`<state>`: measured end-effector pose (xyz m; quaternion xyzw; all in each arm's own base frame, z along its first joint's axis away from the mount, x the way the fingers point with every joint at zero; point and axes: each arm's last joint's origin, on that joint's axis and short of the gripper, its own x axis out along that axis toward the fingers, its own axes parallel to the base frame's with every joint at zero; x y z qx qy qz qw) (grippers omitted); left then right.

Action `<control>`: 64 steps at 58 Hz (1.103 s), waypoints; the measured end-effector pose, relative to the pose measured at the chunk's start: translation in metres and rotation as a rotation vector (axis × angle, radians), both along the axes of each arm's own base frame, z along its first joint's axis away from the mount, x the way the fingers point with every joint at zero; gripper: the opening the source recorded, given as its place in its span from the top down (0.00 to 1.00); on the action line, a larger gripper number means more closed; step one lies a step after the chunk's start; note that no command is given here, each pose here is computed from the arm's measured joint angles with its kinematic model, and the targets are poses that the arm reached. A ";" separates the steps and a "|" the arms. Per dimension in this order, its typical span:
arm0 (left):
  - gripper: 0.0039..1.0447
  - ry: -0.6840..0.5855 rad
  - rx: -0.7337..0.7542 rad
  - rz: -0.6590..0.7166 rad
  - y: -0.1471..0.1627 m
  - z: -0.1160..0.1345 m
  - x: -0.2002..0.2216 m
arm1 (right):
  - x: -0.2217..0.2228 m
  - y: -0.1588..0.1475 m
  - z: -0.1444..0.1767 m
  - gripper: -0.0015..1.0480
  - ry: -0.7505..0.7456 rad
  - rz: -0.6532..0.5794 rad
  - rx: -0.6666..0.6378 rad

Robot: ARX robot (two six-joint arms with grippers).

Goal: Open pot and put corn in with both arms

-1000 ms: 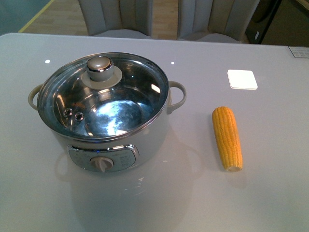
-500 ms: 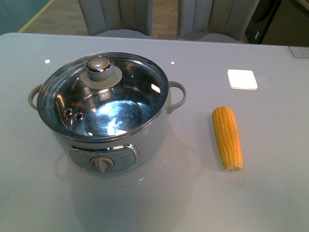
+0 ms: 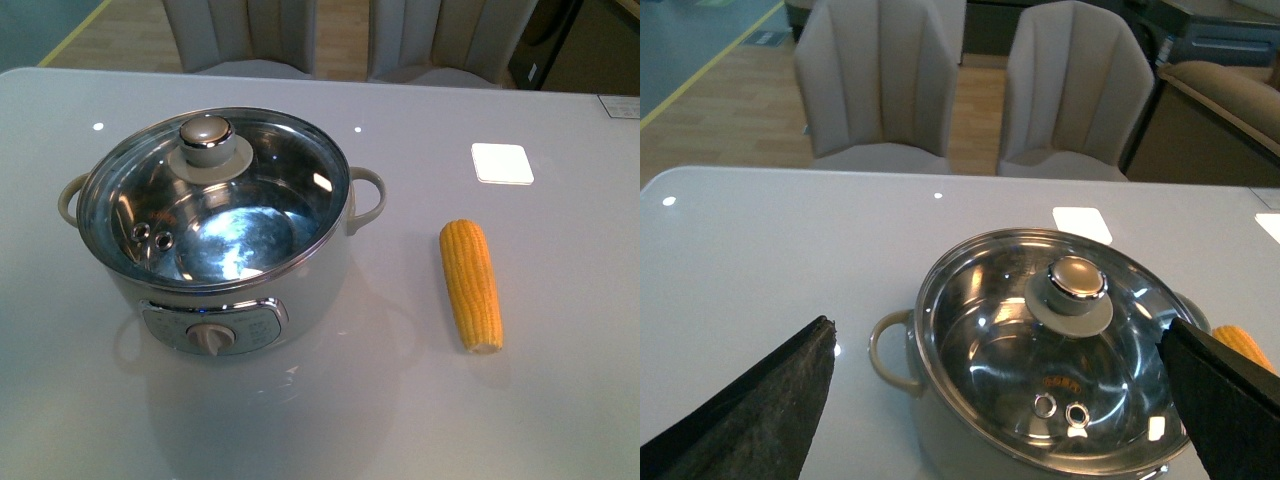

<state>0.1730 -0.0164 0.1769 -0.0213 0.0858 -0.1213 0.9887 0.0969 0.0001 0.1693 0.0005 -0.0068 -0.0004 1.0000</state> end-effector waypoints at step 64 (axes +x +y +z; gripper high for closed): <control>0.06 0.149 0.159 -0.309 -0.070 -0.075 0.153 | 0.000 0.000 0.000 0.08 0.000 0.000 0.000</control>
